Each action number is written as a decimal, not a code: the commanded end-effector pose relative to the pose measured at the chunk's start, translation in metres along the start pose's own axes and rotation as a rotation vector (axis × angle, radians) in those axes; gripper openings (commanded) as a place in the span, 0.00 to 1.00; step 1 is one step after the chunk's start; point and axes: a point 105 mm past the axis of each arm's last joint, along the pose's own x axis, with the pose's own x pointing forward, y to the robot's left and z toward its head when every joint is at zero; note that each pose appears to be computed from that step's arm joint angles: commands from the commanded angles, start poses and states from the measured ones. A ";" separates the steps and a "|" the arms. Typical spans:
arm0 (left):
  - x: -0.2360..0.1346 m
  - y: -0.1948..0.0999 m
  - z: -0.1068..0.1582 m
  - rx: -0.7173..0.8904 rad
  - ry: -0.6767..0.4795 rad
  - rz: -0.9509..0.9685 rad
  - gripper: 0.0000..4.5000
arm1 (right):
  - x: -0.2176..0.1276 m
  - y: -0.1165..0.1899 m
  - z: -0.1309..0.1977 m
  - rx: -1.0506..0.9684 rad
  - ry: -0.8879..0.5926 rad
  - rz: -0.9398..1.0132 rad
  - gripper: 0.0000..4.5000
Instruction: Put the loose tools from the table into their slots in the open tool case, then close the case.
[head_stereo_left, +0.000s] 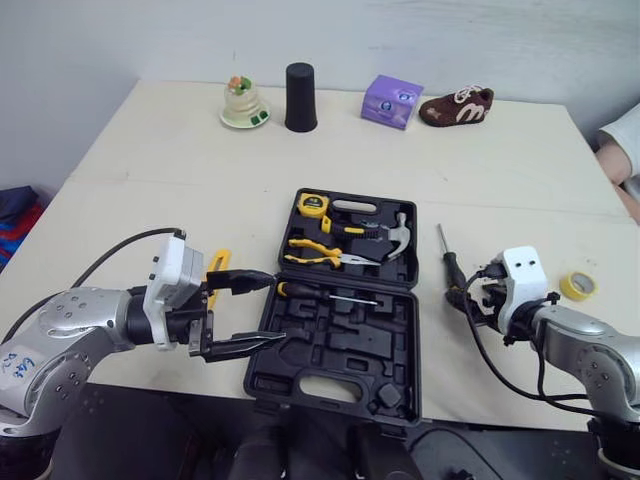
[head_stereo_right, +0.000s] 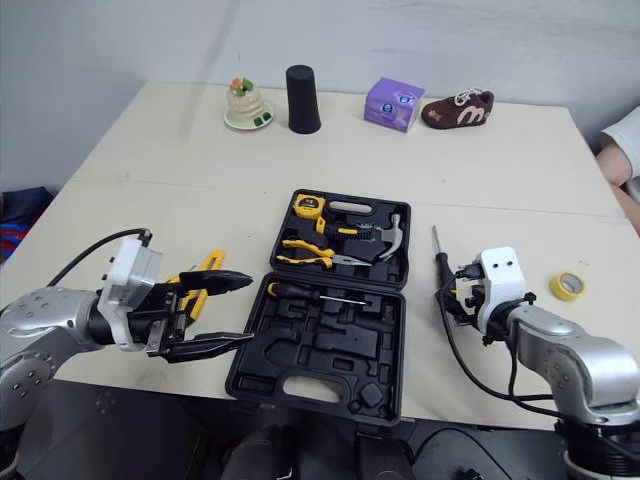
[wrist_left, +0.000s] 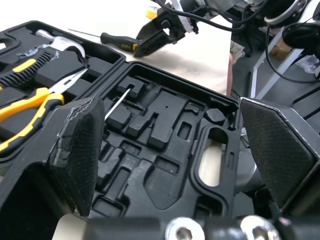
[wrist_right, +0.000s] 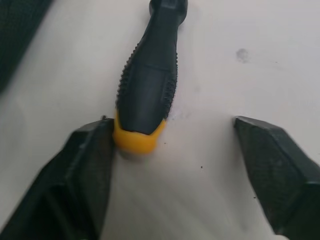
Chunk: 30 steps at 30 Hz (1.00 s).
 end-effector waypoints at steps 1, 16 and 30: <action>0.001 -0.007 0.008 0.032 -0.006 -0.028 1.00 | 0.002 0.004 0.005 -0.020 -0.029 0.009 0.41; -0.002 -0.002 0.005 0.037 -0.006 0.003 1.00 | 0.000 0.008 0.013 -0.047 -0.012 0.053 0.40; -0.005 -0.002 0.002 0.035 0.038 -0.017 1.00 | 0.008 0.014 0.031 -0.103 0.013 0.116 0.73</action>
